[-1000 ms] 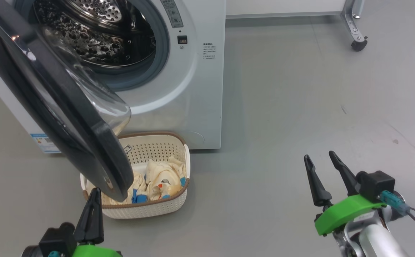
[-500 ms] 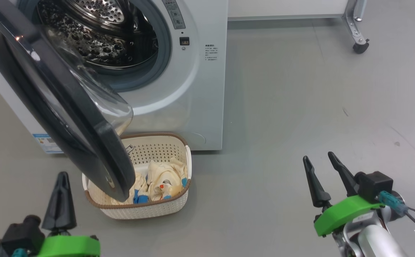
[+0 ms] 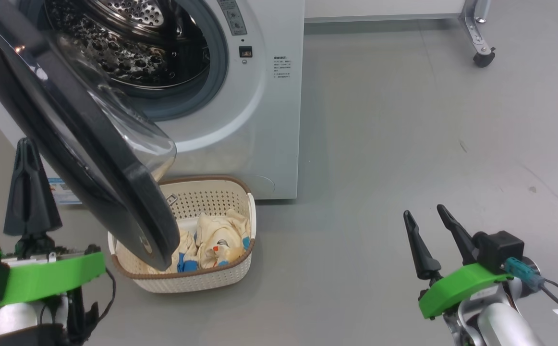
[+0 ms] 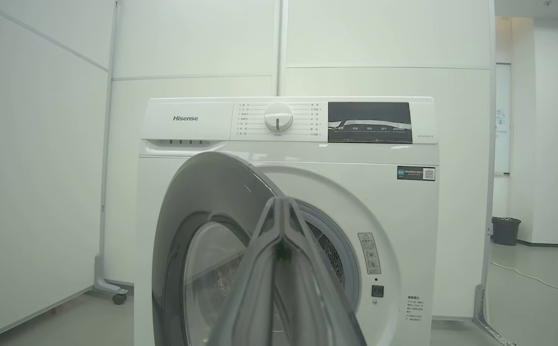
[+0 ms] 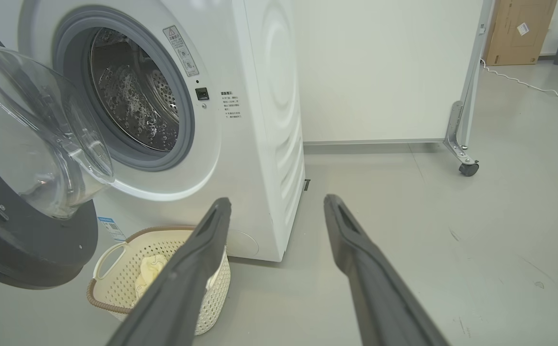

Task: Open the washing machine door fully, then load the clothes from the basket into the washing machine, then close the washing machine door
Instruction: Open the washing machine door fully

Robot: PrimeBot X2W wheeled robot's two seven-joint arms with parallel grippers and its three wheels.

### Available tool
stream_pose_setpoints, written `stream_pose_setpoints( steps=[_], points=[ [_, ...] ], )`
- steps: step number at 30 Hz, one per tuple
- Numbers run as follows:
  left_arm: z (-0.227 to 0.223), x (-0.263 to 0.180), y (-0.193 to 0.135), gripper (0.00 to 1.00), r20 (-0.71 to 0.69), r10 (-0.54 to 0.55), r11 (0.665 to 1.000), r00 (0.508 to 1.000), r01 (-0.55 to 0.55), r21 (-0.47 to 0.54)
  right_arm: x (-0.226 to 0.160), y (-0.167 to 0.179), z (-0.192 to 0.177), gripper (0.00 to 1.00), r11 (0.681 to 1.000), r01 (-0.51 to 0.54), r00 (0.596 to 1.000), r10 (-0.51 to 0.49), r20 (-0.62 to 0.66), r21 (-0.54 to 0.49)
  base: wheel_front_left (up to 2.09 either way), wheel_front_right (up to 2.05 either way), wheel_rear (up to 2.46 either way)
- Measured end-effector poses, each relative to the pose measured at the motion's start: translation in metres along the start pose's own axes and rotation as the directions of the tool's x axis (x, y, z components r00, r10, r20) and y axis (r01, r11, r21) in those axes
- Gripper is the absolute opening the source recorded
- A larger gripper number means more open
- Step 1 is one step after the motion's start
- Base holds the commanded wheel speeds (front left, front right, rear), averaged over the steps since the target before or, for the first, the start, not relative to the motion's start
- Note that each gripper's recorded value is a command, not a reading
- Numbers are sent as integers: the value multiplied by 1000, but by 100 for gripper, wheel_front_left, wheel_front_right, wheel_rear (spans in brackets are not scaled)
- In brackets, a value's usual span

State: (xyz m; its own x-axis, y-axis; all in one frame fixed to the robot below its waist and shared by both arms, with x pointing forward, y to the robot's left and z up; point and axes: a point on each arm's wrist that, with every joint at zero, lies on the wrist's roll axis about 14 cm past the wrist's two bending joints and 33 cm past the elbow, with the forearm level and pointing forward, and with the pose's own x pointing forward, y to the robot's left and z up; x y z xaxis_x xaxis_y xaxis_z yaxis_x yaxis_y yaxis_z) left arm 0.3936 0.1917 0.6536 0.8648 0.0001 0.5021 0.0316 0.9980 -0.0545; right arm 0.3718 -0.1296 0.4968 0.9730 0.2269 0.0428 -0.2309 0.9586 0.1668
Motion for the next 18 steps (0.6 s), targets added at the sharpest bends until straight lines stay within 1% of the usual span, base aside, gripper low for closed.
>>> stream_pose_setpoints(
  steps=[4, 10, 15, 18],
  points=[
    [13, 11, -18, 0, 48, -63, 998, 997, 63, 2, -1, -1, 0, 100, 1000, 4, 1000, -4, 1, 2, 0, 0, 0],
    [14, 14, -54, 0, 58, -173, 984, 983, 175, -31, -2, -3, 1, 100, 1000, 11, 1000, -11, 2, -5, 0, 0, 0],
    [3, 15, -80, 0, 9, -250, 966, 968, 250, -59, -3, -4, 0, 100, 1000, 17, 1000, -17, 0, -2, 0, 0, 0],
    [-10, 12, -93, 0, -39, -285, 955, 958, 281, -94, -3, -5, -1, 100, 1000, 22, 1000, -22, -2, 1, 0, 0, 0]
  ],
)
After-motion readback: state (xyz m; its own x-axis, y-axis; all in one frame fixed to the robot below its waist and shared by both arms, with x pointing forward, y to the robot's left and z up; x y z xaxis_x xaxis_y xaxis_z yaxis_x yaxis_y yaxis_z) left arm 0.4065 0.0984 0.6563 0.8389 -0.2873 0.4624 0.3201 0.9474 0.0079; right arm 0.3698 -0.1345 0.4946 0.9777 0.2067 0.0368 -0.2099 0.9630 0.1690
